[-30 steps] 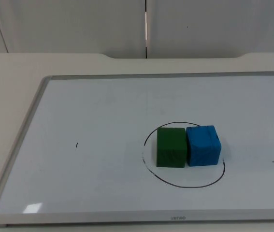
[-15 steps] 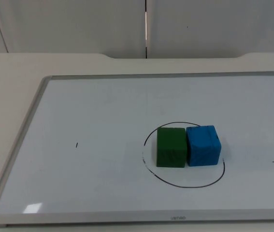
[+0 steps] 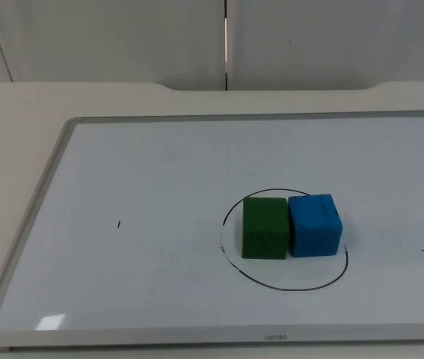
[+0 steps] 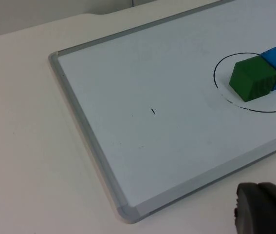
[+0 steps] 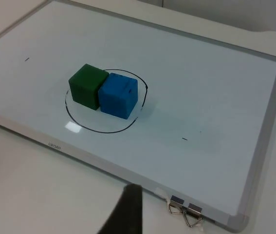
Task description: Push the two cubes into the marked area.
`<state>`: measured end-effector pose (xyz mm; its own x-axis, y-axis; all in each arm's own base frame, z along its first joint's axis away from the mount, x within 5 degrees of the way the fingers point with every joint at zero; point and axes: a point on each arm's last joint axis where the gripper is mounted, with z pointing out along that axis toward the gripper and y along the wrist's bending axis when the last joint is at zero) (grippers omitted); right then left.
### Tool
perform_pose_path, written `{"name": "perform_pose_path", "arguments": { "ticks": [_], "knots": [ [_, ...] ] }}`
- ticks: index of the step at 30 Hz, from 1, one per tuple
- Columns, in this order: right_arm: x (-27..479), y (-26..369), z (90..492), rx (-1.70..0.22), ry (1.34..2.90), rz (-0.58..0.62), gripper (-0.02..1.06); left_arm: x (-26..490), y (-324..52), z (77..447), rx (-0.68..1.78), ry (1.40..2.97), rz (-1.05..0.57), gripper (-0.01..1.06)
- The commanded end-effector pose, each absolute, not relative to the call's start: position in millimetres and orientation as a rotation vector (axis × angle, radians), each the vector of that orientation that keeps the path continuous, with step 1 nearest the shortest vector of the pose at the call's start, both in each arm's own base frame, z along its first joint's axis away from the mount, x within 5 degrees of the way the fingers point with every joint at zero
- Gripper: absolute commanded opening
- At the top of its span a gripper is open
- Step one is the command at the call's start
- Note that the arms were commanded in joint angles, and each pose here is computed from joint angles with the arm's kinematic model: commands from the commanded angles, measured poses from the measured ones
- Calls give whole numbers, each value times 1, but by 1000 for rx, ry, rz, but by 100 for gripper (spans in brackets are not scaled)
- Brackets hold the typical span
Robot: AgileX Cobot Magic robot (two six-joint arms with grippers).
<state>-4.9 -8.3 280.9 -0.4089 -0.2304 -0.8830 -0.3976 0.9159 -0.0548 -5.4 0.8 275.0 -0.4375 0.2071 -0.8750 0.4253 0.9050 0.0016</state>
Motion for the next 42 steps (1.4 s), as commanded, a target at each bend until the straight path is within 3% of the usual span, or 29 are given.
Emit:
{"name": "perform_pose_path", "arguments": {
  "ticks": [1, 6, 8, 10, 11, 12, 16, 29, 34, 42],
  "knots": [
    [-4, -8, 280, -467, 1996, 191, 85, -5, 1, 274, 443, 2029, -262, 1],
    [-4, -8, 280, -467, 1996, 194, 93, -5, 1, 274, 443, 2029, -262, 26],
    [-4, -8, 280, -467, 1996, 194, 103, -5, 1, 274, 443, 2029, -262, 47],
    [-4, -8, 280, -467, 1996, 194, 105, -5, 1, 274, 443, 2029, -262, 68],
    [-4, -8, 280, -467, 1996, 194, 105, -5, 1, 274, 443, 2029, -262, 68],
    [-4, -8, 280, -467, 1996, 194, 105, -5, 1, 274, 443, 2029, -262, 77],
    [-4, -8, 280, -467, 1996, 194, 105, -5, 1, 274, 443, 2029, -262, 94],
    [-4, -8, 280, -467, 1996, 194, 105, -5, 1, 274, 443, 2029, -262, 96],
    [-4, -8, 280, -467, 1996, 194, 105, -5, 1, 274, 443, 2029, -262, 105],
    [-4, -8, 280, -467, 1996, 194, 105, -5, 1, 274, 443, 2029, -262, 105]
  ]
}}
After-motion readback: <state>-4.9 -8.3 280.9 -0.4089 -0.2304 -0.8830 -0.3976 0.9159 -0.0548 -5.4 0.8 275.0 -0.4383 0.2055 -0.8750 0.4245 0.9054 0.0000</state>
